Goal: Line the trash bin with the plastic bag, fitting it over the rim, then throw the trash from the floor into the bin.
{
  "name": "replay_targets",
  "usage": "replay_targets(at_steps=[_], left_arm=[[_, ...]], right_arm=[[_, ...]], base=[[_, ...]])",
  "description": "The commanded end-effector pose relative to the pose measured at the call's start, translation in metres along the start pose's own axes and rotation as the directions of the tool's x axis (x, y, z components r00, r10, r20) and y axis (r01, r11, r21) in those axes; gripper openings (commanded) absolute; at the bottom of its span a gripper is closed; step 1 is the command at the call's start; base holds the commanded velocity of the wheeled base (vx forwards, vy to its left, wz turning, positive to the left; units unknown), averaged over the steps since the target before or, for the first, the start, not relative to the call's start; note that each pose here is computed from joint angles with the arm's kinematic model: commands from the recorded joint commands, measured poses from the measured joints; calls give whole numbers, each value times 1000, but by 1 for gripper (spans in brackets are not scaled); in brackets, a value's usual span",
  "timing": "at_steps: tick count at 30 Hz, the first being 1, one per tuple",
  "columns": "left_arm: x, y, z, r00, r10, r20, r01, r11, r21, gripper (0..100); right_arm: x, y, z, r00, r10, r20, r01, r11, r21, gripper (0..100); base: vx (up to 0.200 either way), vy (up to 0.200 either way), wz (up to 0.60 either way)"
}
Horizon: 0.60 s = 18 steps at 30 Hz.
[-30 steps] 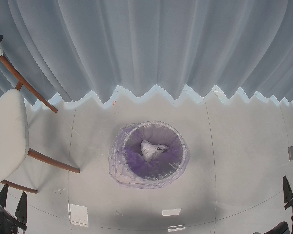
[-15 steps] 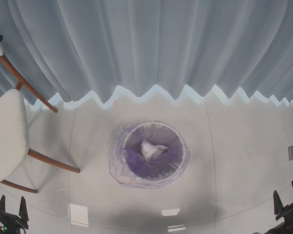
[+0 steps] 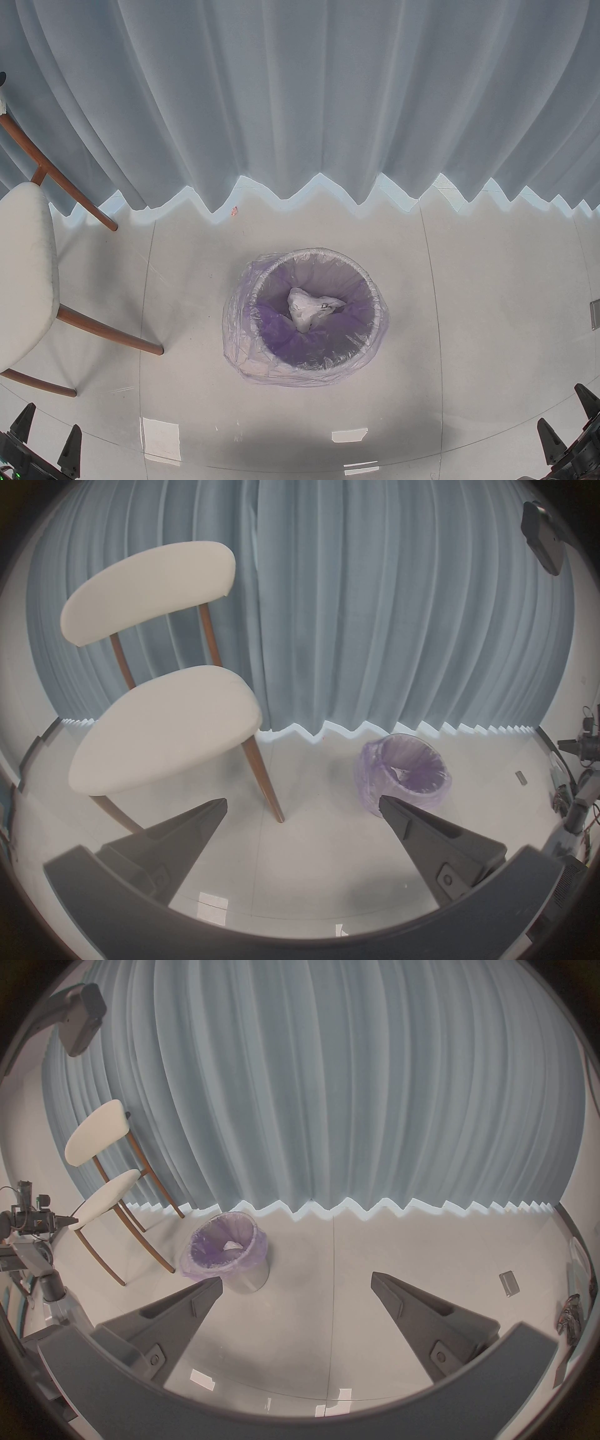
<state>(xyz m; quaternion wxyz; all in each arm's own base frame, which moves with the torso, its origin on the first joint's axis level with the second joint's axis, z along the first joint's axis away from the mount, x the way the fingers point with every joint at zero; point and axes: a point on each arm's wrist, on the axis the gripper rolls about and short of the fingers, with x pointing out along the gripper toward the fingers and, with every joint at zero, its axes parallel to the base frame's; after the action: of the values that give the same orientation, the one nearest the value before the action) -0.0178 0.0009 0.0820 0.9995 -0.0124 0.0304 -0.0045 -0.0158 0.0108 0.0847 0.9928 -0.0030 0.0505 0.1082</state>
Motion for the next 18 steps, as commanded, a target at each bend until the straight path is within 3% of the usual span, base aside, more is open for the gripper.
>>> replay_targets(at_steps=[1,5,9,11,12,14,18], left_arm=[[-4,0,-7,998,21,55,-20,1000,-5,100],[-4,0,-7,998,21,55,-20,1000,-4,100],[-4,0,-7,998,21,55,-20,1000,-4,100],[-4,0,-7,998,21,55,-20,1000,-4,100],[-4,0,-7,998,21,55,-20,1000,-4,100],[-4,0,-7,998,21,57,-20,1000,-4,100],[-4,0,-7,998,21,55,-21,1000,-2,100]], right_arm=[[0,0,-1,997,55,52,-52,998,-47,100],[0,-1,-1,996,76,52,-70,991,-112,100],[-4,-3,-1,969,247,9,-246,966,-75,100],[-5,-2,-2,972,234,15,-234,972,-2,100],[-4,-2,-2,973,232,15,-232,973,-2,100],[-10,0,-5,981,161,109,-159,987,-33,100],[-8,-2,-4,986,81,144,-76,996,-42,100]], base=[[0,0,0],[0,0,0],[0,0,0],[0,0,0],[0,0,0],[0,0,0],[0,0,0]])
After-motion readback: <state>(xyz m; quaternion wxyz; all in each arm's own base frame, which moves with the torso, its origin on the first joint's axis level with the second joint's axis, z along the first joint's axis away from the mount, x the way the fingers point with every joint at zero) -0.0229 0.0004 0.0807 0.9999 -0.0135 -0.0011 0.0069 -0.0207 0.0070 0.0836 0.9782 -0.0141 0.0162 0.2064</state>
